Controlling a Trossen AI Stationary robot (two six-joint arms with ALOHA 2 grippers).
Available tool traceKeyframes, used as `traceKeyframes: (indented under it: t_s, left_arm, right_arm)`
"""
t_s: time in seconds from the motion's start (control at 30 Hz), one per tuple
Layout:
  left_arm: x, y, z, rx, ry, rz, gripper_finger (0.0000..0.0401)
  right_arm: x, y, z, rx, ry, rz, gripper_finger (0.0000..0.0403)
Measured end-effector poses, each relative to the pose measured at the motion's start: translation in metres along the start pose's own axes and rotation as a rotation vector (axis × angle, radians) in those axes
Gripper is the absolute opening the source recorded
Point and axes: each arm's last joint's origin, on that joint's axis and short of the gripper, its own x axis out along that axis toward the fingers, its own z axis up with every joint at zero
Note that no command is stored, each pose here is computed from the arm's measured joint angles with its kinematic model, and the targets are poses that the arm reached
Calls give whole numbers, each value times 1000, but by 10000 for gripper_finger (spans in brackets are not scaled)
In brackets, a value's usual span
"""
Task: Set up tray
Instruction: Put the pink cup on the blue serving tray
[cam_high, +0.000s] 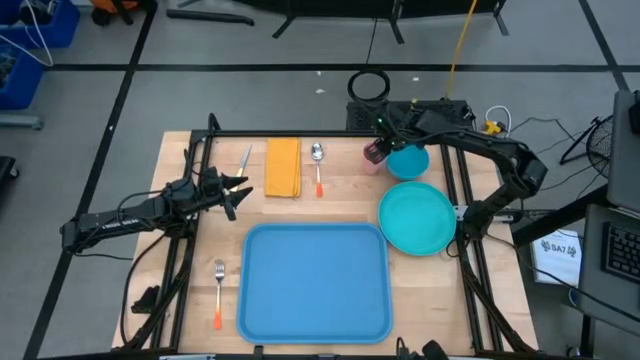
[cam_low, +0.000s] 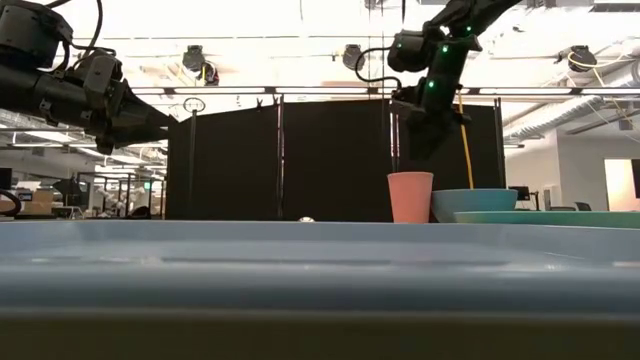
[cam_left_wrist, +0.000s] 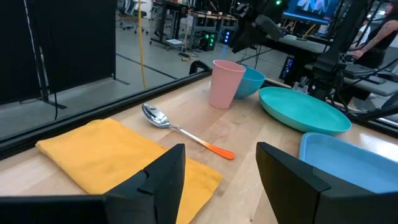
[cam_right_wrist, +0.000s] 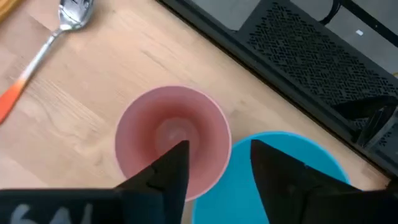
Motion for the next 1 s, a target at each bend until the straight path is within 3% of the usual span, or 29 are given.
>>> traceKeyframes:
  t_s: [0.7,0.87,1.0]
  left_arm:
    - [0,0,0,0,-1,0,202]
    - [0,0,0,0,-1,0,202]
    - [0,0,0,0,-1,0,202]
  right_arm:
    - [35,-2,-28,-1,31,-30,164]
    - [38,-2,-29,27,12,-25,136]
    - [40,-1,-27,38,-25,-15,75]
